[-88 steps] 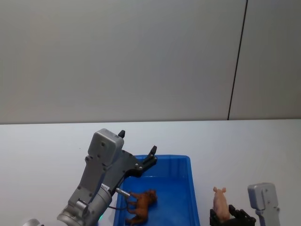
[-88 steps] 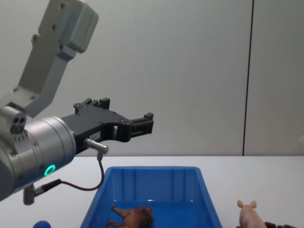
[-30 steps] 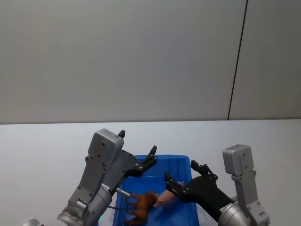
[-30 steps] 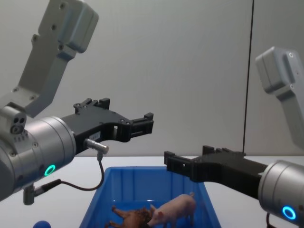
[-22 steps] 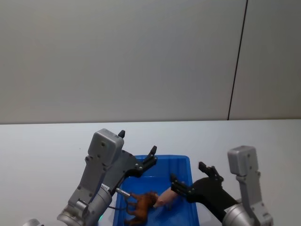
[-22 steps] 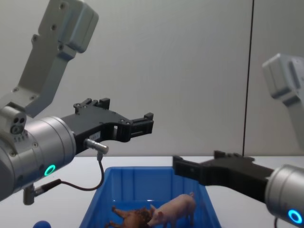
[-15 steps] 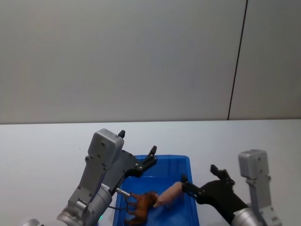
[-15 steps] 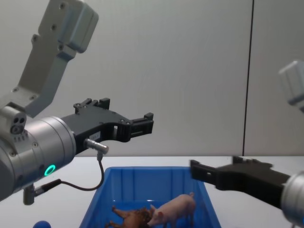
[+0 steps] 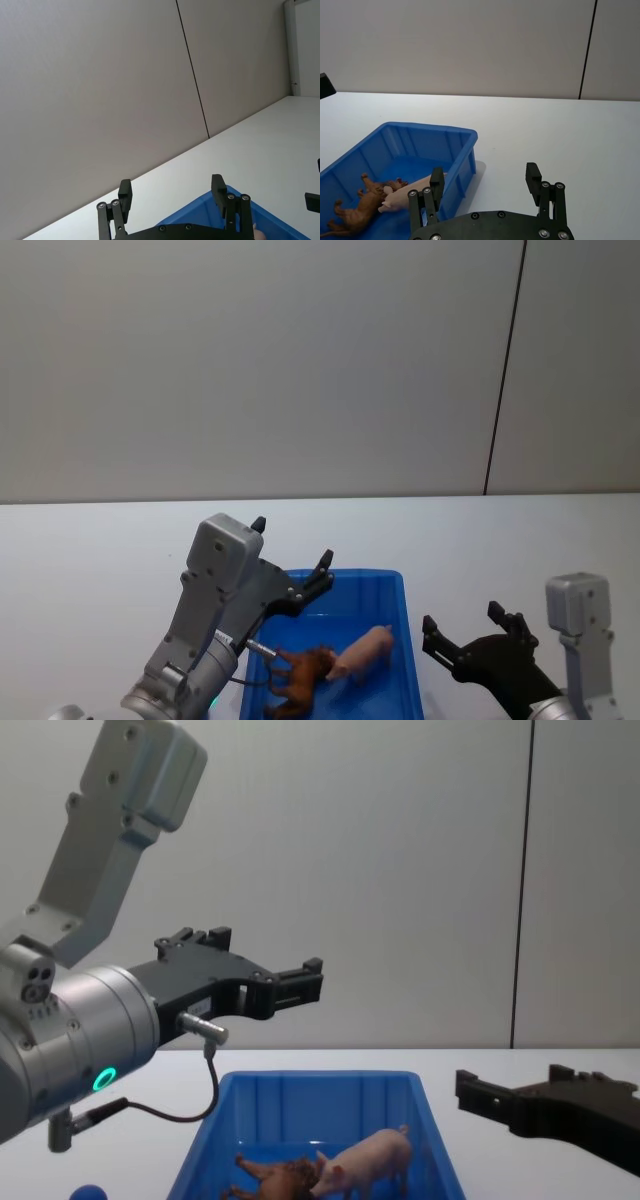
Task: Pick up the two dolls from the table and place them into the box.
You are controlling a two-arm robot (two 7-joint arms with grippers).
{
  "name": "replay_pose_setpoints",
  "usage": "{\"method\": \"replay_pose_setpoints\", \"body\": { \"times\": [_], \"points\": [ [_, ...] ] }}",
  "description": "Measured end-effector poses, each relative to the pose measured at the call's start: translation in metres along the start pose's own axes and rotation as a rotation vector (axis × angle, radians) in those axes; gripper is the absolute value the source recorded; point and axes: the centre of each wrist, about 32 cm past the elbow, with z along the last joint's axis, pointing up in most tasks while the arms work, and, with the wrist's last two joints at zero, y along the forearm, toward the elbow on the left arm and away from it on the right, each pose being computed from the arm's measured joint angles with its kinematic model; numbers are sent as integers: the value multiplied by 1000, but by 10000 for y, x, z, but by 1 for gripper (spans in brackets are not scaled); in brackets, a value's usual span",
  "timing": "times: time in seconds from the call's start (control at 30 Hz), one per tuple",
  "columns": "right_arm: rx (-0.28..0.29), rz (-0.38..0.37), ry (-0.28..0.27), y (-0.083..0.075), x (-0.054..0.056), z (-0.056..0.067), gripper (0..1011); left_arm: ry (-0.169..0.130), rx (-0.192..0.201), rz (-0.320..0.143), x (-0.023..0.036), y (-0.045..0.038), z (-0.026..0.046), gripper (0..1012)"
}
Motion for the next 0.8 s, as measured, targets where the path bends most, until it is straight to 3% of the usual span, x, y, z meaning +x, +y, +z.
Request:
{"method": "replay_pose_setpoints", "body": {
  "times": [0.4,0.8],
  "points": [
    [-2,-29,1,-53,31,-19,1001,10,48,19,16,68,13,1001],
    [-2,-41,2,-74,42,-25,1001,42,164,67,47,239,-2,1001]
  ]
}}
